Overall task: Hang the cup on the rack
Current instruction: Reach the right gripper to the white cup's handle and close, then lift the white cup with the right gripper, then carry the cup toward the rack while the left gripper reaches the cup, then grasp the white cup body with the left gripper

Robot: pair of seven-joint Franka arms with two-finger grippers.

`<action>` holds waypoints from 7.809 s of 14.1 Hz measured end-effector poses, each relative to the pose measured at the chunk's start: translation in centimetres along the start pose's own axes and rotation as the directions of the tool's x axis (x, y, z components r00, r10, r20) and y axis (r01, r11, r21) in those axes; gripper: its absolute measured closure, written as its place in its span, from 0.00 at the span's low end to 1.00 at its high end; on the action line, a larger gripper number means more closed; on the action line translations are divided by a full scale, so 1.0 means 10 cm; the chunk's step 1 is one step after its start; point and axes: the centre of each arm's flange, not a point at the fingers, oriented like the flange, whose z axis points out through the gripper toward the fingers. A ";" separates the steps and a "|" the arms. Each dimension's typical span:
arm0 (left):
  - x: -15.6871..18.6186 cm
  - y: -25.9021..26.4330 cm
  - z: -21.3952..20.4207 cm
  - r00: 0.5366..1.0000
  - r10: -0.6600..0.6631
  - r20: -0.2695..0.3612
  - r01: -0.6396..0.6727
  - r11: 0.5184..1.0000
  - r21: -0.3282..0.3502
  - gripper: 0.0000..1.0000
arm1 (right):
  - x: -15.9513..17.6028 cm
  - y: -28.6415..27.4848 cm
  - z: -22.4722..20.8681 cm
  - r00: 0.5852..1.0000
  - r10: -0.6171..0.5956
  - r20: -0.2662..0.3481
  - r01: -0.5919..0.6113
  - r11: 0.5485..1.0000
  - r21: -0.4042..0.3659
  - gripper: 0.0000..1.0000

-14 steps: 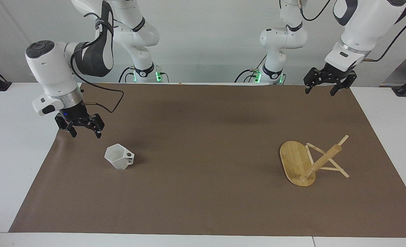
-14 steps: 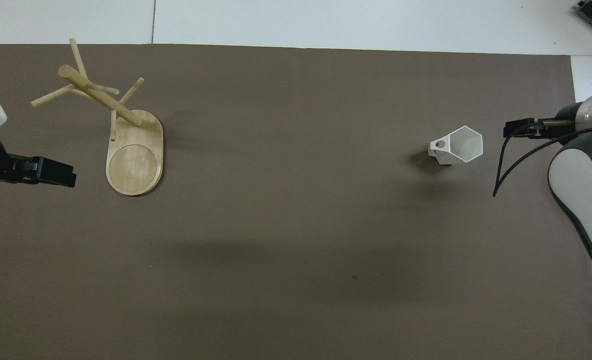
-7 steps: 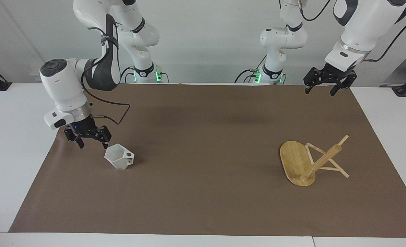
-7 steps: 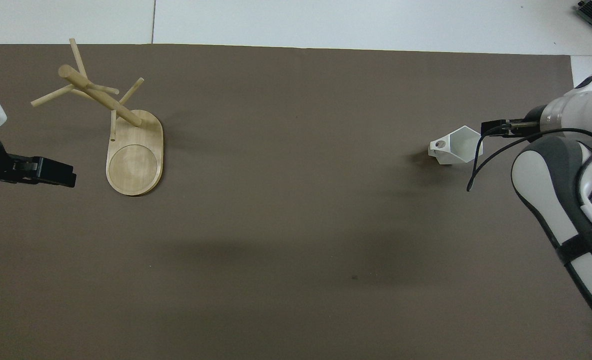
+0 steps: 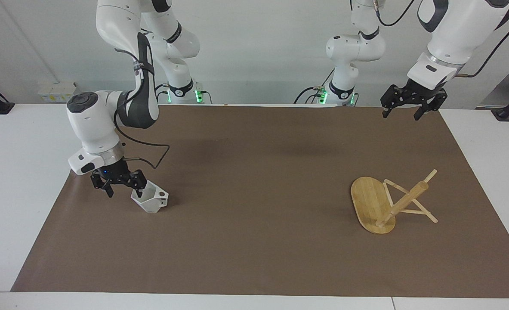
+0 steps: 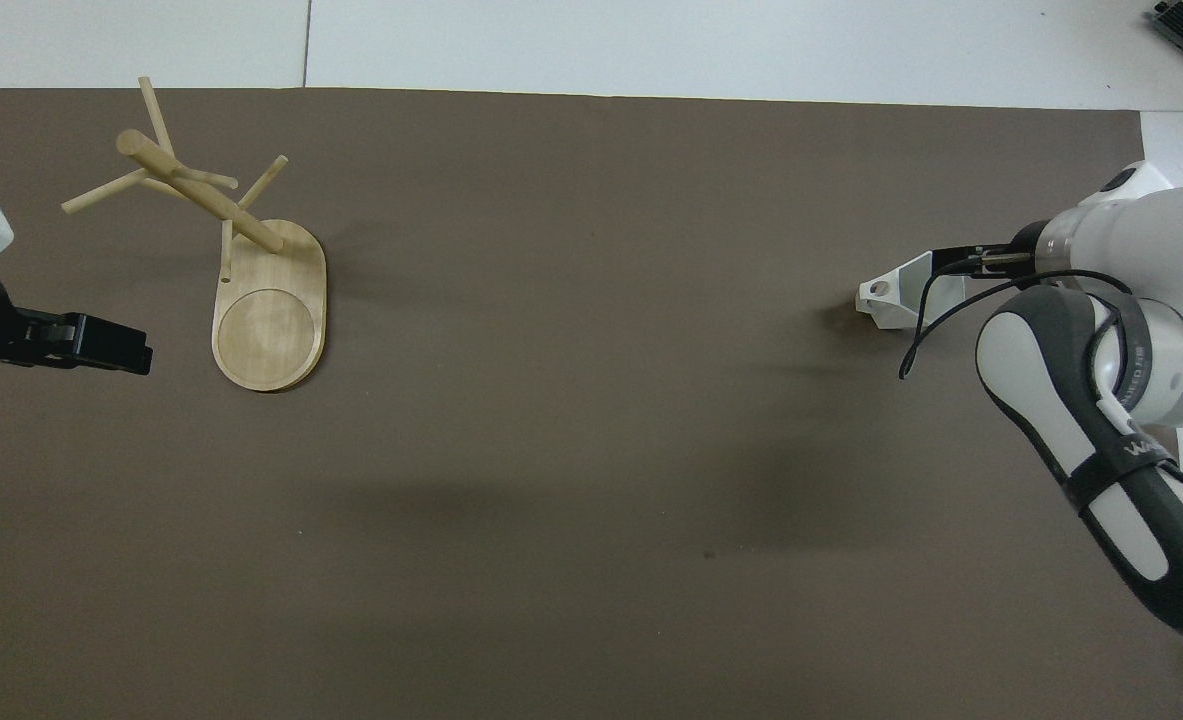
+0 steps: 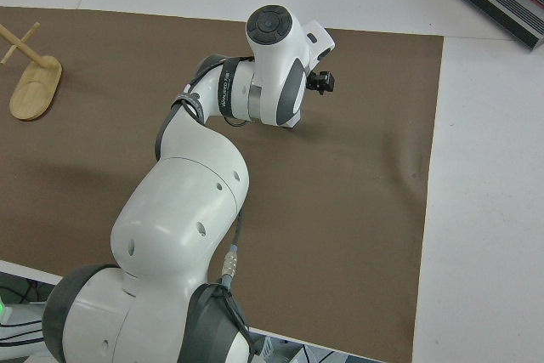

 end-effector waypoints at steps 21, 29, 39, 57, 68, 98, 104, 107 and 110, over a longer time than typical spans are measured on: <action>0.00 0.00 0.00 1.000 0.000 0.000 0.000 1.000 0.000 0.00 | -0.14 -0.04 0.23 0.999 -0.004 0.045 0.004 1.000 0.005 0.83; 0.00 0.00 0.00 1.000 0.000 0.000 0.000 1.000 0.000 0.00 | -0.11 -0.05 0.18 0.999 -0.002 0.033 0.002 1.000 0.009 0.95; 0.00 0.05 0.00 1.000 0.009 0.000 -0.009 1.000 0.001 0.00 | 0.22 -0.24 -0.78 0.992 -0.023 0.120 0.016 0.998 0.057 0.95; 0.09 0.20 0.06 0.927 0.363 -0.099 -0.372 0.924 -0.094 0.00 | -0.02 -1.94 -2.22 0.989 -0.040 0.141 -0.074 0.695 0.715 0.95; -0.02 0.29 0.24 0.588 0.739 -0.329 -0.807 0.561 -0.185 0.00 | -0.10 -3.09 -1.86 0.985 -0.016 0.172 -0.128 0.598 0.791 0.95; 0.04 1.77 0.31 0.450 0.736 -0.507 -0.860 0.510 -0.023 0.00 | -0.27 -3.70 -1.75 0.957 0.065 0.282 -0.268 0.563 0.782 0.95; 0.06 1.73 0.38 0.458 0.734 -0.501 -0.856 0.516 -0.028 0.00 | -0.26 -3.68 -1.75 0.957 0.067 0.282 -0.270 0.563 0.781 0.95; 0.06 1.73 0.38 0.458 0.735 -0.501 -0.857 0.515 -0.028 0.07 | -0.26 -3.68 -1.75 0.957 0.068 0.282 -0.270 0.563 0.781 0.95; 0.06 1.73 0.39 0.443 0.746 -0.497 -0.865 0.502 -0.018 0.20 | -0.25 -3.67 -1.73 0.956 0.067 0.285 -0.272 0.564 0.780 0.95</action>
